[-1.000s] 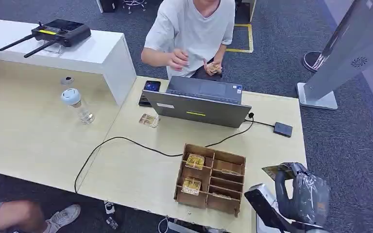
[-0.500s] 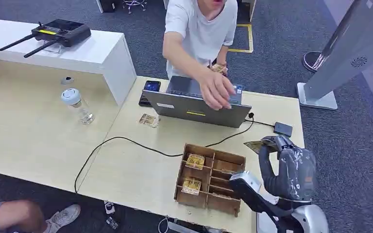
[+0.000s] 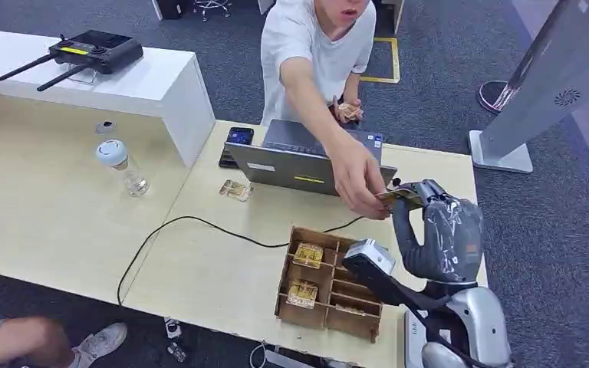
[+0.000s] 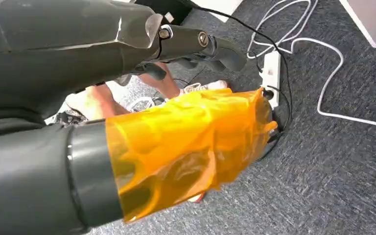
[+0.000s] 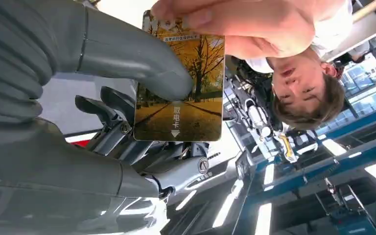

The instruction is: Pass the card to the sensor for recognition and then transmit it.

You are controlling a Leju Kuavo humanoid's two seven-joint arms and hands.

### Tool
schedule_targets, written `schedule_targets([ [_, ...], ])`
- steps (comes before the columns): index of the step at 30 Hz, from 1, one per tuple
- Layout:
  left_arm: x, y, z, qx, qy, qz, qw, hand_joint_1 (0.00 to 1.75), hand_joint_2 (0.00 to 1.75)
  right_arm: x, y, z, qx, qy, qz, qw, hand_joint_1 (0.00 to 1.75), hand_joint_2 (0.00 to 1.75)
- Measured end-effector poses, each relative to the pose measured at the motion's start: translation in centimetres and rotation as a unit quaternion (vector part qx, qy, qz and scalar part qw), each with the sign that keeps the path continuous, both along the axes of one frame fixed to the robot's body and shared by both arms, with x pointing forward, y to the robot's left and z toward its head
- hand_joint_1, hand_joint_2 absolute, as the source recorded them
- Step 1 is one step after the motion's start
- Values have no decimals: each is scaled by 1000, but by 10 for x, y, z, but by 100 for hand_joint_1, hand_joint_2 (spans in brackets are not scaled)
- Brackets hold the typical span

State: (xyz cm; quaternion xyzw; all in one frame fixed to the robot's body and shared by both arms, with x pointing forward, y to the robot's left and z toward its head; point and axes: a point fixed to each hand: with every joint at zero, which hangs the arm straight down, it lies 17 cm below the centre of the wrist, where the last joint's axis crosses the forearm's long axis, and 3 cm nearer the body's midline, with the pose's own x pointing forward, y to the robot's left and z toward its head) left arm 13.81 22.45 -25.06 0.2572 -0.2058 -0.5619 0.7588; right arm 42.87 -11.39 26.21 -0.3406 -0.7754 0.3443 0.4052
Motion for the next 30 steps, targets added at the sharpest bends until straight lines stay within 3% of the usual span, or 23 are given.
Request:
schedule_targets([
  [8,4,-3,1,0,-1,-10,1000,0,0,9,13,-2,9,16,16,1000,175,175],
  [9,4,-3,1,0,-1,-11,1000,0,0,9,16,-1,10,17,20,1000,150,175],
  [10,5,-3,1,0,-1,-12,1000,0,0,10,20,-1,10,18,24,1000,82,175],
  [11,5,-4,1,0,-2,-13,1000,0,0,10,23,0,9,17,27,999,35,175],
  [12,6,-4,1,0,-2,-13,1000,0,0,10,26,0,9,18,30,999,0,175],
  [30,6,-3,1,1,-2,-11,1000,0,0,9,39,-4,8,25,43,999,0,175],
])
